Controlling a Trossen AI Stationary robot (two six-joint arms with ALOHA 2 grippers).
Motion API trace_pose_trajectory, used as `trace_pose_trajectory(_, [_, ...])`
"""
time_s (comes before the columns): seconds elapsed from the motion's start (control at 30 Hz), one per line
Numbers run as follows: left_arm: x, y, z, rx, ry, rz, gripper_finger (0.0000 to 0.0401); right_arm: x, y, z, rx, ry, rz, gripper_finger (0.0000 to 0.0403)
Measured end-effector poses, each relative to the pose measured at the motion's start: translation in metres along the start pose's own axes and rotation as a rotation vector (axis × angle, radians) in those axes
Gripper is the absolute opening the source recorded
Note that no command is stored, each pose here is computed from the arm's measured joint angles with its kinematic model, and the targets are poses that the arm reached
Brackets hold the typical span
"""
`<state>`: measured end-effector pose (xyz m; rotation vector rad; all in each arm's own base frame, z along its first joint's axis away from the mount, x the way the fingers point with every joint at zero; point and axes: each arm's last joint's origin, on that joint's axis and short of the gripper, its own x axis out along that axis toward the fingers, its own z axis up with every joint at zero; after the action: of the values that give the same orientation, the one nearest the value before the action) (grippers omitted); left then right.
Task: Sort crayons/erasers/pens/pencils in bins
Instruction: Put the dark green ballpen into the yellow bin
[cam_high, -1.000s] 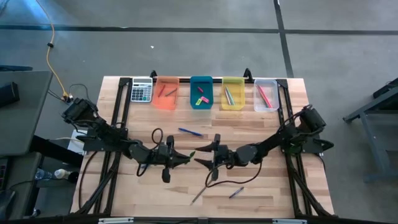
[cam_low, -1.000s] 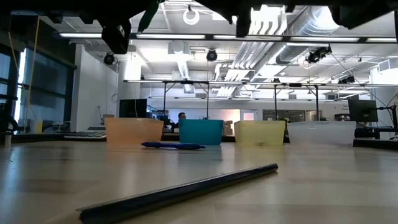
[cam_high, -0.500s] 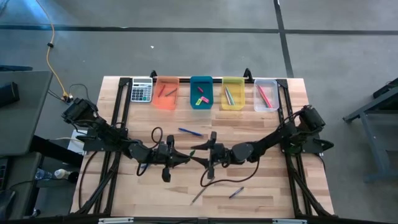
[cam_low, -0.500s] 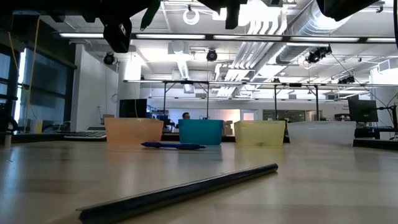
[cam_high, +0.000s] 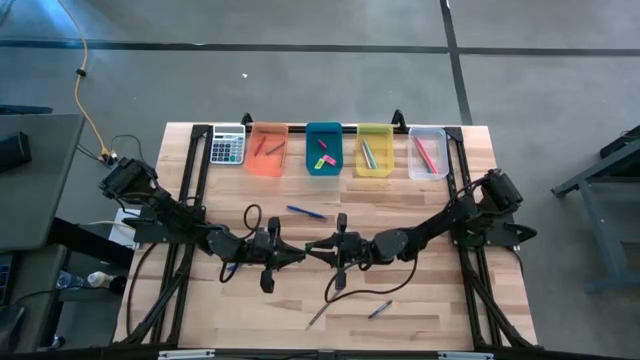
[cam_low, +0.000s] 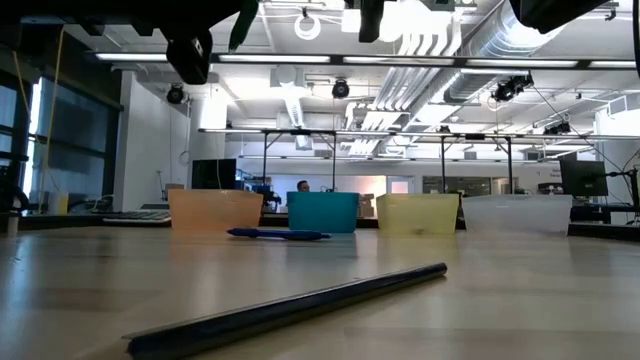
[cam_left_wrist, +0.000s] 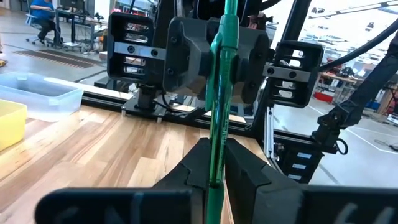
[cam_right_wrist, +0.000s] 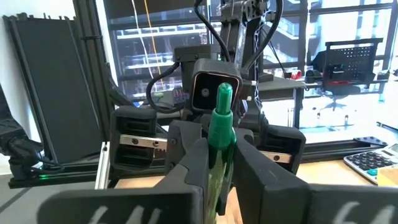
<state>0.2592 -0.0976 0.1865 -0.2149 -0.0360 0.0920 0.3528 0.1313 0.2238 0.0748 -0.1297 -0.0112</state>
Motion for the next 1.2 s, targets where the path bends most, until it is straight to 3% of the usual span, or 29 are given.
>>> trace_pose_trajectory(0.23, [0.0, 0.0, 0.0, 0.023, 0.002, 0.001, 0.0038, 0.0, 0.0, 0.0, -0.01, 0.0, 0.0, 0.0046])
trace_pose_trajectory(0.57, [-0.004, 0.002, 0.004, 0.132, 0.033, 0.023, 0.0129, 0.003, -0.009, 0.001, -0.053, 0.001, -0.038, 0.0044])
trace_pose_trajectory(0.73, [-0.012, 0.006, 0.016, 0.186, 0.056, 0.094, 0.0164, 0.003, -0.022, 0.016, -0.085, -0.011, -0.08, 0.0044])
trace_pose_trajectory(1.0, [-0.028, 0.014, 0.034, 0.24, 0.103, 0.201, 0.0179, -0.011, -0.064, 0.065, -0.151, 0.06, -0.307, 0.0044])
trace_pose_trajectory(1.2, [-0.035, 0.016, 0.033, 0.28, 0.152, 0.182, 0.0144, -0.035, -0.135, 0.084, -0.118, 0.258, -0.569, 0.0044])
